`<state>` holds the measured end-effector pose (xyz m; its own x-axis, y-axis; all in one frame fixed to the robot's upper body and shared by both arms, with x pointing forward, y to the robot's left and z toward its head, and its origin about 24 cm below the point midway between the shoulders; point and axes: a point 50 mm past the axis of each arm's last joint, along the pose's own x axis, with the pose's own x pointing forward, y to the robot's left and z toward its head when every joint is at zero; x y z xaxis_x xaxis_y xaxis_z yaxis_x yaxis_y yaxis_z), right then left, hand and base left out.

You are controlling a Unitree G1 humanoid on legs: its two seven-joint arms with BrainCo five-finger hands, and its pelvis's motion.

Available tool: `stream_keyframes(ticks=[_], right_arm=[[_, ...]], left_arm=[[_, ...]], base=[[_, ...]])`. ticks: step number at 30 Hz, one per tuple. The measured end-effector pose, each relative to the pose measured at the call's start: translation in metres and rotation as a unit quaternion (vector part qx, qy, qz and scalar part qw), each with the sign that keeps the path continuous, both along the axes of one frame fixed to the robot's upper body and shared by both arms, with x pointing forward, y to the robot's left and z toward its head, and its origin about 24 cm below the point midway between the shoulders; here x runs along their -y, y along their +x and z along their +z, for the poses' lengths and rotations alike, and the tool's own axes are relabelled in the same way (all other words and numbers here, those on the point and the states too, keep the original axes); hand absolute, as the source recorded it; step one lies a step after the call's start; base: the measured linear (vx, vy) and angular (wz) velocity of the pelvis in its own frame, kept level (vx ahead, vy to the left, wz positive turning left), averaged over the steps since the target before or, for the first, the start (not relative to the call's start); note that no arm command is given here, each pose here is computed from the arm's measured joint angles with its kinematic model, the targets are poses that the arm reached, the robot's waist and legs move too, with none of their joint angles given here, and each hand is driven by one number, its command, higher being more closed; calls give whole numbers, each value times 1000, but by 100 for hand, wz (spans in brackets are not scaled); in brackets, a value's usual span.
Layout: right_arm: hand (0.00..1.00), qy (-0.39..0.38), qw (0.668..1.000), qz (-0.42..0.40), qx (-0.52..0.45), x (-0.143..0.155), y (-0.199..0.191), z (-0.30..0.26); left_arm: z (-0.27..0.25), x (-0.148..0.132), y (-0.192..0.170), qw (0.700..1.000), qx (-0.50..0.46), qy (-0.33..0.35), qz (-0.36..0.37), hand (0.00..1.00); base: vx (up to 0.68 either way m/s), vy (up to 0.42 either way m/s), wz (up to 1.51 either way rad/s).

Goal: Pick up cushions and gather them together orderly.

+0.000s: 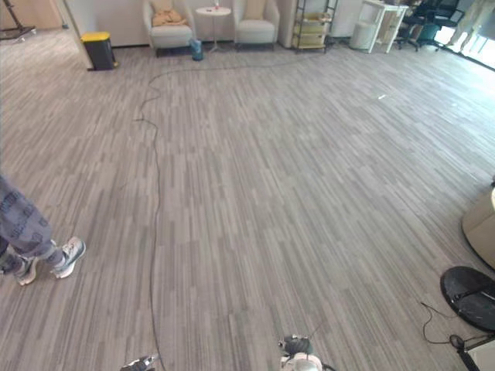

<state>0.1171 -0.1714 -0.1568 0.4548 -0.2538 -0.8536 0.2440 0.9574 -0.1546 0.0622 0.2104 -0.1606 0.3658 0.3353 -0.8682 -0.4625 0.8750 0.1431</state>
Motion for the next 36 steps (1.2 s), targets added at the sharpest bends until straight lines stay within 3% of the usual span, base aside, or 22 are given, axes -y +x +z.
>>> stream_keyframes(ticks=[17, 36], right_arm=[[0, 42, 994, -105, -1, 8, -1, -3], [0, 41, 992, -115, 11, 12, 5, 0]], left_arm=[[-2, -6, -2, 999, -26, 7, -26, 0], [-1, -8, 5, 999, -22, 11, -32, 0]], base=[[-57, -15, 6], [-15, -13, 3]])
